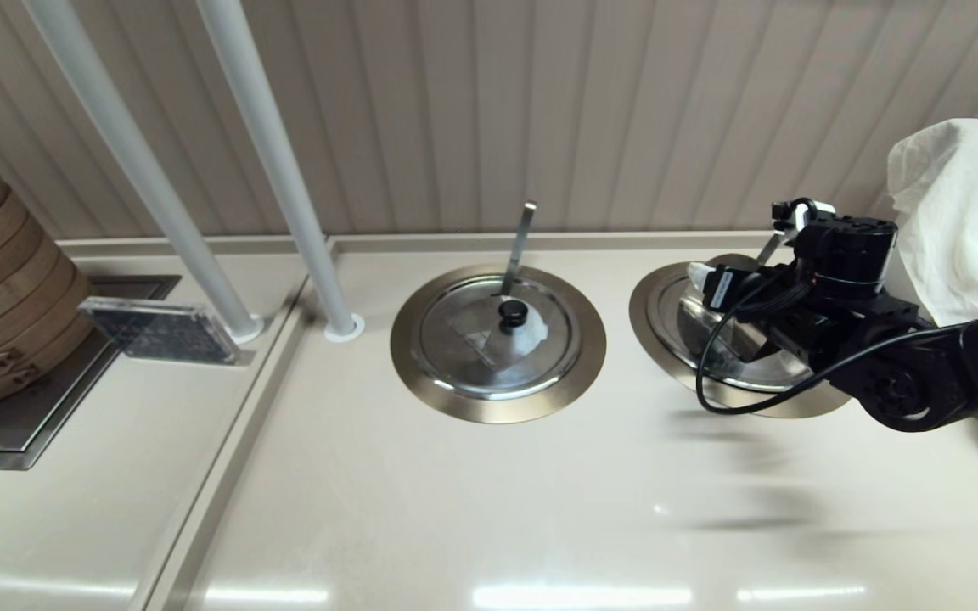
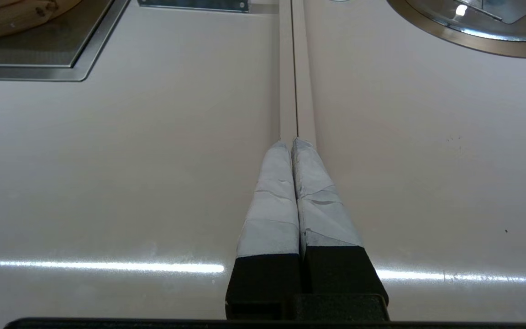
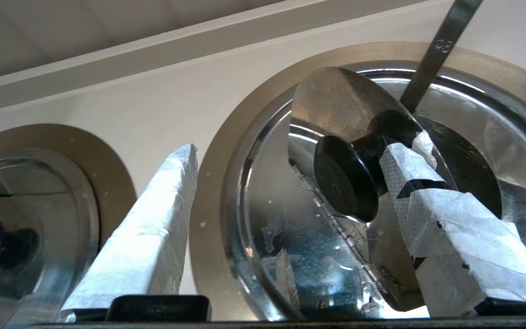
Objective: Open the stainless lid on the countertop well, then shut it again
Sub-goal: Open the lid
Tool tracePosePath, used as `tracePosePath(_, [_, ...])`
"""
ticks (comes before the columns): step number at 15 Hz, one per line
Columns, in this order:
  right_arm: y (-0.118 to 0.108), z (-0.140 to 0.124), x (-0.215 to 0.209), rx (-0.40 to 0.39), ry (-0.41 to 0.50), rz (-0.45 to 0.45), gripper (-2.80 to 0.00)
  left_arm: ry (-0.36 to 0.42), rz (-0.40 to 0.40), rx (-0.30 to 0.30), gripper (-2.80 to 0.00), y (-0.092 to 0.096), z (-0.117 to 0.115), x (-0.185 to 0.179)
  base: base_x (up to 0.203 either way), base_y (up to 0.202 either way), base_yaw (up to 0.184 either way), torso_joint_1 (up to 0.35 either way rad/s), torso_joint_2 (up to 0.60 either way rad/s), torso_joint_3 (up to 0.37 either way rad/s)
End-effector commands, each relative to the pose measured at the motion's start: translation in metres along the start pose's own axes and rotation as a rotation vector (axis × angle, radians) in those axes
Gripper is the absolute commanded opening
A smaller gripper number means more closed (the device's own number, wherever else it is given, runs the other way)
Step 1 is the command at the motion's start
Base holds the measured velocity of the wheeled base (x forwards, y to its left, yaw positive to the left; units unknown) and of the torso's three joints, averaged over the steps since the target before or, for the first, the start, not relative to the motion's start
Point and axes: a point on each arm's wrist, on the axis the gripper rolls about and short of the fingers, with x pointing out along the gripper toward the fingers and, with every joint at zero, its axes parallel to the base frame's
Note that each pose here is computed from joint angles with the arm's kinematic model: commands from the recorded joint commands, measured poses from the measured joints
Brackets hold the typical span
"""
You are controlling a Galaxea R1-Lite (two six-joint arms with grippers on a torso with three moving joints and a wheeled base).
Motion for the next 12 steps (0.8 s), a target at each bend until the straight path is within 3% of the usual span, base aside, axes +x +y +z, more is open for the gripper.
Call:
tracePosePath(1, [0.007,0.019,-0.021,0.012,-0.052,0.029,0.00,0.000,0.001,0.000,-2.80,0.000,0.000,0.000,0.000,0.000,0.000,0.000,0.00,0.000])
tracePosePath(7, [0.049,0.015,-0.069,-0.014,0.007,0.186,0.00,0.000,0.001,0.000,-2.80,0.000,0.000,0.000,0.000,0.000,0.000,0.000,0.00,0.000])
tracePosePath(12, [0.054,0.015,-0.075,-0.022,0.024,0.203,0.00,0.000,0.001,0.000,-2.80,0.000,0.000,0.000,0.000,0.000,0.000,0.000,0.00,0.000])
